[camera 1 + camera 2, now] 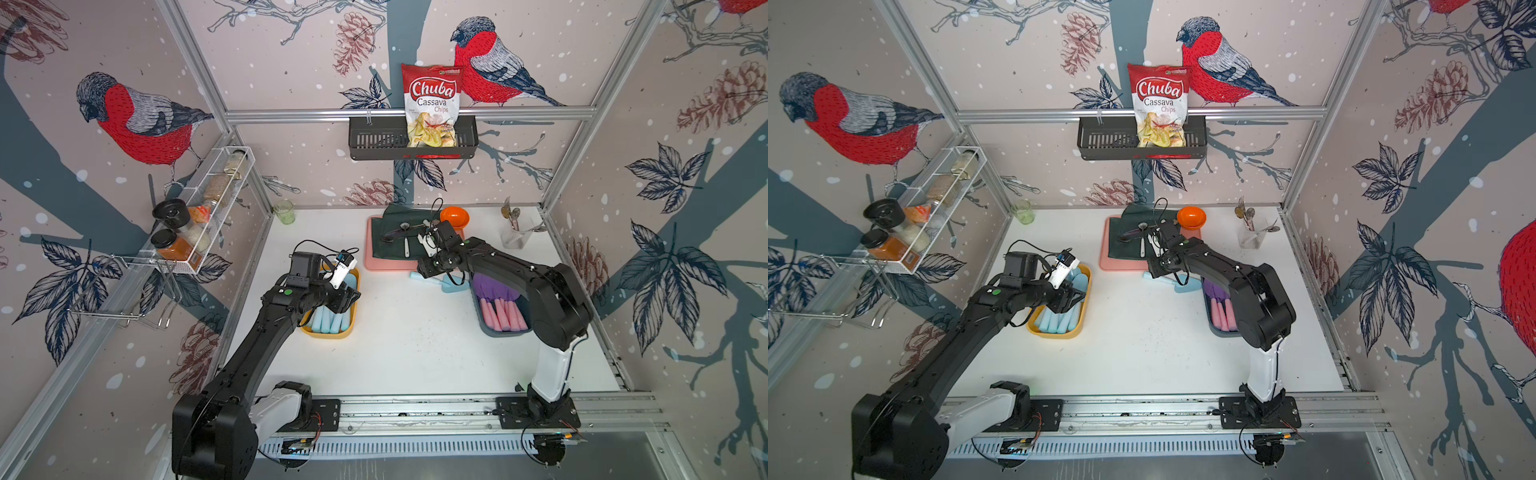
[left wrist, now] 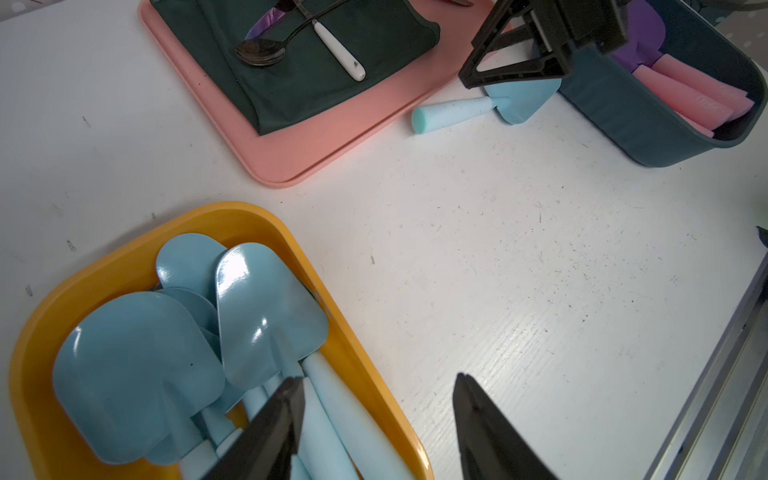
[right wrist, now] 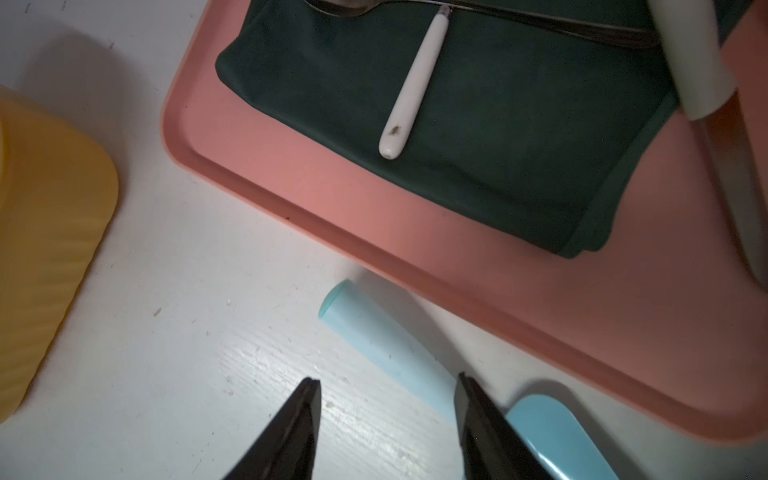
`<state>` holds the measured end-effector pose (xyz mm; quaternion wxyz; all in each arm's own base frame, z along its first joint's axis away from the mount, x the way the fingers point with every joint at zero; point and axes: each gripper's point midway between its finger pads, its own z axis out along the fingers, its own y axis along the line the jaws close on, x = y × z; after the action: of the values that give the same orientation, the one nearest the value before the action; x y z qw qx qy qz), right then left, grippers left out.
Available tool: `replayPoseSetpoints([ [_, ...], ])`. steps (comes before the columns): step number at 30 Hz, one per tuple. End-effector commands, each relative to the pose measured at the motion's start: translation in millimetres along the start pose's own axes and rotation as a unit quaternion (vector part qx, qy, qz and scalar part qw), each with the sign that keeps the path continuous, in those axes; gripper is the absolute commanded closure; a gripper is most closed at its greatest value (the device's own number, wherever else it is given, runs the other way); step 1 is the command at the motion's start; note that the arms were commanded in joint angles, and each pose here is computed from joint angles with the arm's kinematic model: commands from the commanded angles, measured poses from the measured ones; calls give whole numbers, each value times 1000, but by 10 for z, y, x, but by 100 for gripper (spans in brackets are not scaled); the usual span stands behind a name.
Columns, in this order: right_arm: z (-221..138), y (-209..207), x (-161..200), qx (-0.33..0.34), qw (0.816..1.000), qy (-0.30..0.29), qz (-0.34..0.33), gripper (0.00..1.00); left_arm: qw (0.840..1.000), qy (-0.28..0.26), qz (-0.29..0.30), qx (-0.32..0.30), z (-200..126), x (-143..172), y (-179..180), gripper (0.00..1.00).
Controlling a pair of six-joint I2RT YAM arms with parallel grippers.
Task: Sort the small shovels by color and place them into the storage box
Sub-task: Adjust the shovel at the center of the board, then pick up the shovel from the center of the board.
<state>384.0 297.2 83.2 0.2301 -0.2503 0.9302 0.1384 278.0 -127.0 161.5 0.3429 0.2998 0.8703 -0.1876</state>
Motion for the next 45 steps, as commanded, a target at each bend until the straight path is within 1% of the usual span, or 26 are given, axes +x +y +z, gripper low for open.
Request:
replayPoseSetpoints([
  [1,147,9,45,0,999,29,-17,42,1000,-22,18,-1,-28,-71,-12,38],
  [5,308,94,107,-7,999,49,-21,41,999,-28,25,-11,-52,-63,2,37],
  [11,437,333,334,-26,996,76,-27,43,999,-32,28,-15,-57,-54,5,37],
  [18,440,641,504,-44,995,83,-34,44,999,-34,28,-11,-65,-52,-15,37],
  [22,395,785,511,-51,995,74,-38,44,999,-36,29,-6,-63,-51,-35,37],
  [25,269,851,392,-55,996,50,-38,43,999,-40,25,5,-54,-86,-60,37],
  [29,-59,837,114,-53,998,-7,-25,43,999,-52,-1,14,-35,-220,-47,37],
  [32,-368,732,-47,-51,997,-53,3,44,997,-64,-22,24,-8,-391,-53,37],
  [34,-557,593,-78,-42,996,-76,34,44,997,-68,-28,29,34,-501,-80,38],
  [37,-774,318,32,-24,991,-88,97,45,997,-65,-15,25,141,-677,-174,37],
  [39,-902,143,176,-10,986,-93,135,46,998,-60,-9,27,247,-790,-264,37],
  [42,-1102,-46,400,0,978,-109,179,46,998,-50,-16,40,413,-950,-395,37],
  [45,-1322,-170,602,5,969,-132,208,46,998,-30,-20,44,612,-1082,-511,38],
])
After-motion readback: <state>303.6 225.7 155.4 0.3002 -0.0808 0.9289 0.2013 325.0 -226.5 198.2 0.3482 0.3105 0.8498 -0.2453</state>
